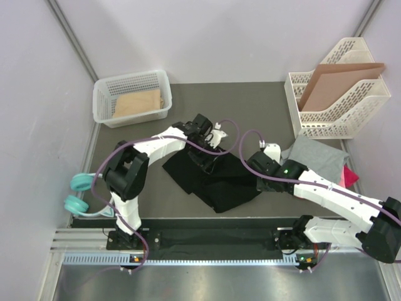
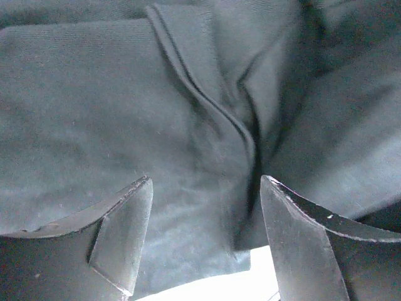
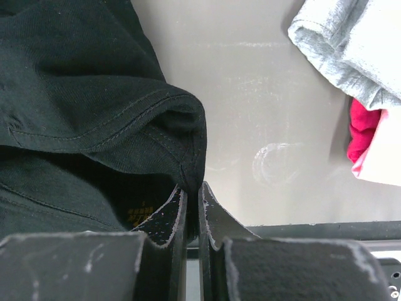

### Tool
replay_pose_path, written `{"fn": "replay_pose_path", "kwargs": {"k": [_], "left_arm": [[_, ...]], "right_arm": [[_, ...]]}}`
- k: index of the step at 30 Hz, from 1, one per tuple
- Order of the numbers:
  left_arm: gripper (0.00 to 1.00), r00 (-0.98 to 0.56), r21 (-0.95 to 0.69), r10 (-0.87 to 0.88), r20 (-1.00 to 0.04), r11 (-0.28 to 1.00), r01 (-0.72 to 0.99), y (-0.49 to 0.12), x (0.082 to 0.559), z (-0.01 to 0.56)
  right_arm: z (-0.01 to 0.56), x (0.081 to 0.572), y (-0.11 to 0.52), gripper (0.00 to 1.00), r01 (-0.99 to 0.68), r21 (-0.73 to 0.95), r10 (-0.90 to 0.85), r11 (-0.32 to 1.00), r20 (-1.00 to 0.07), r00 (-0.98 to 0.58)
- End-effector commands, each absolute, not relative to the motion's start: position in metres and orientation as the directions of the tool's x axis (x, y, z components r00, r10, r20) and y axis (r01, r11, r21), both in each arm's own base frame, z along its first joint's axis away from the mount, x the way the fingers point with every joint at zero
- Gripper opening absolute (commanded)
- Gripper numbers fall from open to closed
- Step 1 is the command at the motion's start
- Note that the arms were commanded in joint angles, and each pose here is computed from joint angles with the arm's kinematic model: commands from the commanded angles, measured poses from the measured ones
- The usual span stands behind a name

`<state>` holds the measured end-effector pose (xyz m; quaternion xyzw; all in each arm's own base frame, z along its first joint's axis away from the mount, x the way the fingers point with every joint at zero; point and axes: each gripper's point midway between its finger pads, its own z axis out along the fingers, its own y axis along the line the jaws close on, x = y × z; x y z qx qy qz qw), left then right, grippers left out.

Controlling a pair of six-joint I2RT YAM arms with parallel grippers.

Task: Fold and stack the t-shirts
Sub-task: Flatten out the tshirt

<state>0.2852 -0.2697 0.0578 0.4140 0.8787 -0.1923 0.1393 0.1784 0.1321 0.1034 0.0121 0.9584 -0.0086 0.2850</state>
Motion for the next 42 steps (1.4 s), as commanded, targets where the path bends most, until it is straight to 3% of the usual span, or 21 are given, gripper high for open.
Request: {"fn": "replay_pose_path", "kwargs": {"k": [1,6,8,9,10,12,13,21,28,39,42], "left_arm": [[0.75,-0.621,-0.195,0.681,-0.388,0.598,0.778,-0.272,0.296,0.036],[0.75,-0.635,-0.161,0.702,-0.323,0.62,0.768,-0.262,0.296,0.005],[0.7,-0.637,-0.148,0.706,-0.309,0.626,0.766,-0.257,0.294,0.0],[0.62,-0.632,-0.141,0.706,-0.319,0.624,0.768,-0.257,0.296,0.002],[0.39,-0.627,-0.131,0.708,-0.325,0.623,0.771,-0.256,0.297,0.004],[0.03,-0.62,-0.114,0.705,-0.345,0.624,0.773,-0.255,0.3,0.017],[0.0,-0.617,-0.106,0.703,-0.354,0.625,0.773,-0.255,0.302,0.023],[0.0,-0.581,0.061,0.638,-0.505,0.698,0.714,-0.191,0.34,0.138],[0.0,-0.631,0.176,0.573,-0.524,0.797,0.578,-0.074,0.346,0.184],[0.0,-0.611,0.217,0.671,-0.421,0.728,0.65,-0.01,0.247,0.187],[0.0,-0.62,0.191,0.706,-0.343,0.698,0.69,0.0,0.216,0.176]], "right_arm": [[0.107,0.183,0.142,0.0,0.018,0.022,0.027,1.0,-0.559,-0.829],[0.11,0.183,0.141,0.0,0.017,0.028,0.03,0.999,-0.565,-0.825],[0.11,0.182,0.14,0.0,0.017,0.028,0.03,0.999,-0.565,-0.825],[0.109,0.181,0.14,0.0,0.015,0.026,0.027,1.0,-0.562,-0.827],[0.108,0.181,0.14,0.0,0.014,0.028,0.028,1.0,-0.562,-0.827],[0.108,0.181,0.14,0.0,0.016,0.029,0.03,0.999,-0.563,-0.826],[0.107,0.181,0.139,0.0,0.018,0.029,0.031,0.999,-0.564,-0.825],[0.113,0.185,0.14,0.0,0.003,0.027,0.019,1.0,-0.58,-0.814],[0.122,0.194,0.144,0.0,-0.017,0.031,0.005,0.999,-0.601,-0.799],[0.159,0.196,0.136,0.0,-0.027,0.045,0.008,0.999,-0.647,-0.762],[0.166,0.191,0.132,0.0,-0.029,0.063,0.02,0.998,-0.653,-0.757]]}}
